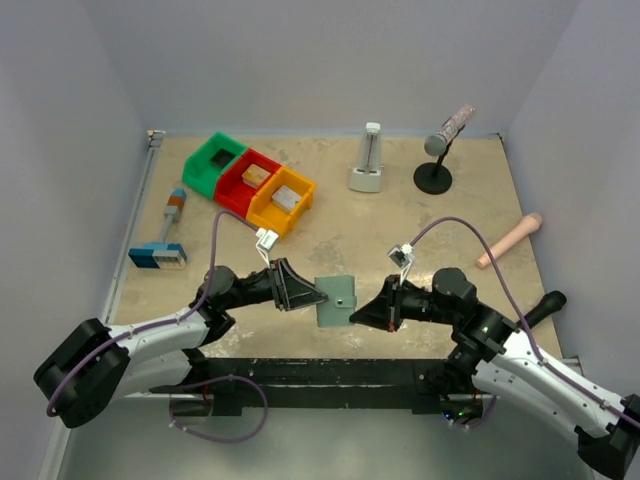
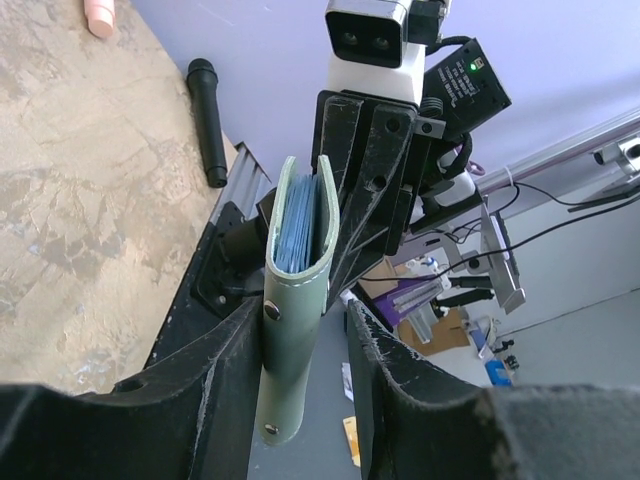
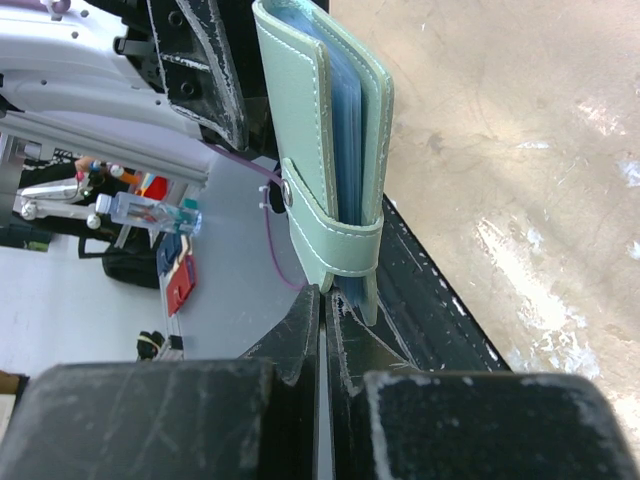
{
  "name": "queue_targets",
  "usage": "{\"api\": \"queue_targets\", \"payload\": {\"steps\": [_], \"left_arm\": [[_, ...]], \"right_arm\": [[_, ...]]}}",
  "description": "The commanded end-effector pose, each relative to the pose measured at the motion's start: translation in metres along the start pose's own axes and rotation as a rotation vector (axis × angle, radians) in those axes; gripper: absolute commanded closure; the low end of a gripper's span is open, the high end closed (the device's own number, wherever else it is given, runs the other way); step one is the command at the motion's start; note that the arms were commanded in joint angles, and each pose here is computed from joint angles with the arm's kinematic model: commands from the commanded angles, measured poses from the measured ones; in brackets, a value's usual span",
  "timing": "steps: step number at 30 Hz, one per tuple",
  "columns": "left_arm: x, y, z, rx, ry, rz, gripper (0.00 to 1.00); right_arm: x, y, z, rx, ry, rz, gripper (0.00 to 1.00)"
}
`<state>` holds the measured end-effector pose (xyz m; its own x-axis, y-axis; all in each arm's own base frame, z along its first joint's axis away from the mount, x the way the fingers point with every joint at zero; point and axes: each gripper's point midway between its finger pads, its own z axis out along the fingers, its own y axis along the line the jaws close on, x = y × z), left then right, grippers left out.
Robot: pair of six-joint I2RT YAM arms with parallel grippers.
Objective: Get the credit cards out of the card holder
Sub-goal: Pick up the card holder from the center of the board.
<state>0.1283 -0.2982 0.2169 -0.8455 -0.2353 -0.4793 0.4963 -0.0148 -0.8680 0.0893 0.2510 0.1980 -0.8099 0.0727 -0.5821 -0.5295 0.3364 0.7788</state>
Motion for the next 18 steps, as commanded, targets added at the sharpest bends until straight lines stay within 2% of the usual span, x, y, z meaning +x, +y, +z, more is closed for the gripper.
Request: {"api": "queue_targets", "payload": {"steps": [1,10,18], "left_arm": [[-0.0054,-0.0222,0.0037,0.075,0.003,0.081,0.57],[-0.0046,-0.0243,0.0039,0.082,0.015,0.093,0.65],[-0.004,-0.0243,0.0029,0.075,0.019,0.108,0.79]], "right_arm": [[-0.0082,0.0043,0.0025,-0.014,-0.029,-0.018,1.0],[-0.0066,0.0035,0.0029,-0.012,-0.018,-0.02,1.0],[-0.0041,0.002,0.0008,-0.001,-0.008,-0.025,1.0]]}}
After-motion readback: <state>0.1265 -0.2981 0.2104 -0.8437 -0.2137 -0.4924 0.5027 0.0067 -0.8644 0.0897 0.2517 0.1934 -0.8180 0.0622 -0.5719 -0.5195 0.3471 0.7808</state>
